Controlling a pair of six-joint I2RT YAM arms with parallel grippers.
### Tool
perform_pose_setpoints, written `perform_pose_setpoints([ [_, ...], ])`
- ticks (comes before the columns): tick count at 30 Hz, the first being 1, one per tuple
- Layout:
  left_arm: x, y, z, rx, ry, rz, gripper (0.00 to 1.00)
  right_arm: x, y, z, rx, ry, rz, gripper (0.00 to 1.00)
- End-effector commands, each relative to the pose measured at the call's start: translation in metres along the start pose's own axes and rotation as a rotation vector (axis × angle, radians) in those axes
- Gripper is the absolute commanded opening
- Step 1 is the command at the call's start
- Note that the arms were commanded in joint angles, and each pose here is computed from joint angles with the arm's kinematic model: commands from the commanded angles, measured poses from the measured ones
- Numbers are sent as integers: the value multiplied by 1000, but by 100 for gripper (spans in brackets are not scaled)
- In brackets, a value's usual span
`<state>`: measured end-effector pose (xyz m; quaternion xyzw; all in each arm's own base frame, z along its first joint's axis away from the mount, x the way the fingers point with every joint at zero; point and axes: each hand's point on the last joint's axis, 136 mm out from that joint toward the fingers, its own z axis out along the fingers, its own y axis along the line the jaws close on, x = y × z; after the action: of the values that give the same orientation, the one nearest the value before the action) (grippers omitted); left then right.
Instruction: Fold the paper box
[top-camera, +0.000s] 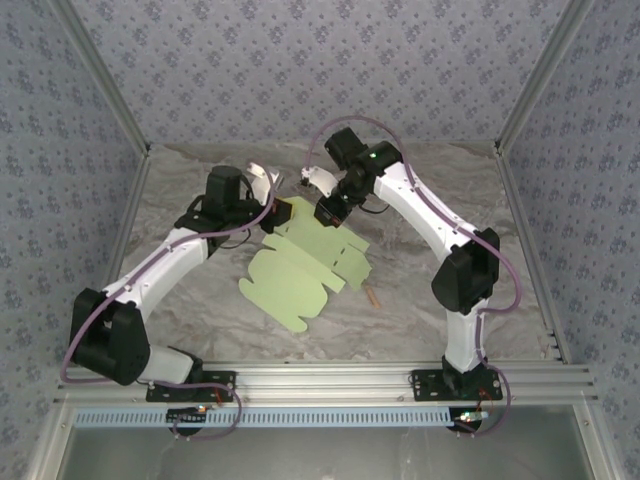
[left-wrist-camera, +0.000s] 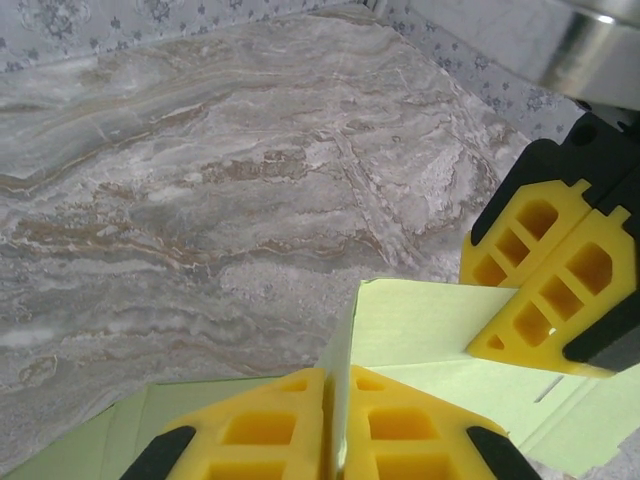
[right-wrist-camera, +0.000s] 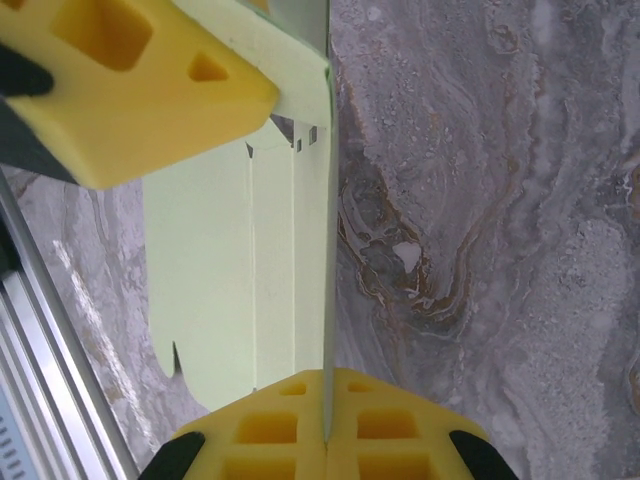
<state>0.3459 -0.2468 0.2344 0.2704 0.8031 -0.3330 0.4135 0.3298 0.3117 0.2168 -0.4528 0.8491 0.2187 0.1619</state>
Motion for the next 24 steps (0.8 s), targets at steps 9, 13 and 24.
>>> perform_pose_setpoints([
  [9,0,-16,12,-6,-17,66,3,-33,14,1,-18,-69,101,0],
  [13,0,-20,13,-33,-19,116,3,-39,13,2,-24,-82,140,0],
  [24,9,-16,20,-153,21,255,2,-47,17,7,-62,-100,176,0],
])
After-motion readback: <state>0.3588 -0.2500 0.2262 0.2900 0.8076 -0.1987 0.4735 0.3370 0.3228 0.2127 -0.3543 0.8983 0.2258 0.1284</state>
